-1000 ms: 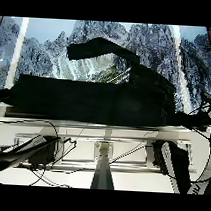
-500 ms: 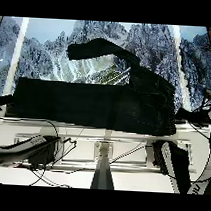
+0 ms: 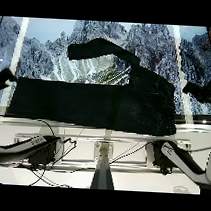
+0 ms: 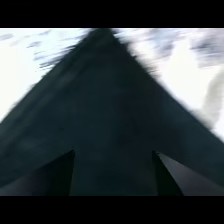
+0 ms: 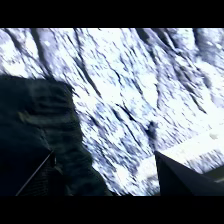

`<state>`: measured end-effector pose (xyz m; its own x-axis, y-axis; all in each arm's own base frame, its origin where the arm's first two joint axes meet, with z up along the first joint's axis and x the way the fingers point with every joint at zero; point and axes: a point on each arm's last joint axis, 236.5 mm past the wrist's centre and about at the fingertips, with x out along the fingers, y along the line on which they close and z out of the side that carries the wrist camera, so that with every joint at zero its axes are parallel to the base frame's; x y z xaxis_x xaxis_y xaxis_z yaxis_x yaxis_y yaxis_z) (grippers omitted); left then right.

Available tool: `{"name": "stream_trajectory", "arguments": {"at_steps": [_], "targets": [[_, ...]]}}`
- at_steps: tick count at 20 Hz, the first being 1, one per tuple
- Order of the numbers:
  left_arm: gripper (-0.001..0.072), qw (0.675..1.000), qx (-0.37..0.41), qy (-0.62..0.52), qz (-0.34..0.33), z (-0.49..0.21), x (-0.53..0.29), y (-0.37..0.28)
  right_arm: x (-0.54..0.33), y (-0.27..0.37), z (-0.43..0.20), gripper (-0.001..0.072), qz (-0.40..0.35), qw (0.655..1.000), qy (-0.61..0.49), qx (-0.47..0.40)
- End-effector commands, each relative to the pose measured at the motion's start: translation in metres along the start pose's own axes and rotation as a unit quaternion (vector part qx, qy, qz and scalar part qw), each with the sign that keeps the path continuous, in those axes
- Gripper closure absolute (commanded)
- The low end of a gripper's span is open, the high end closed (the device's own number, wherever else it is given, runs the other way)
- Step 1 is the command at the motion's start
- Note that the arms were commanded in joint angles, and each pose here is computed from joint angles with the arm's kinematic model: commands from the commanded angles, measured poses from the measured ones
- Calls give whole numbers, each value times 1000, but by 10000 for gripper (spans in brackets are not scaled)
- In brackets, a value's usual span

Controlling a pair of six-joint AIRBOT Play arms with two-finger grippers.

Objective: Fold the clothes and pants, and hang the long-sleeved shirts on hangers.

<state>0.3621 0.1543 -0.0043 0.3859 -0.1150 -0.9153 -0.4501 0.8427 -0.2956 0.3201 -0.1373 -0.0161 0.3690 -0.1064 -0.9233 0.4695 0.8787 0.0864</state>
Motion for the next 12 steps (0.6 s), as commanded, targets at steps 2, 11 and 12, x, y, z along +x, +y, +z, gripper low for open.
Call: {"name": "stream_trajectory", "arguments": {"at_steps": [2,11,12], "targets": [[160,988,26,-34,-145,18,45,-136,11,23,26,19,46,999,-8,-7],[160,980,93,-56,-168,17,173,-259,11,20,19,18,40,997,3,-62],[160,980,93,-54,-168,19,180,-260,11,20,19,18,40,997,3,-62]]}}
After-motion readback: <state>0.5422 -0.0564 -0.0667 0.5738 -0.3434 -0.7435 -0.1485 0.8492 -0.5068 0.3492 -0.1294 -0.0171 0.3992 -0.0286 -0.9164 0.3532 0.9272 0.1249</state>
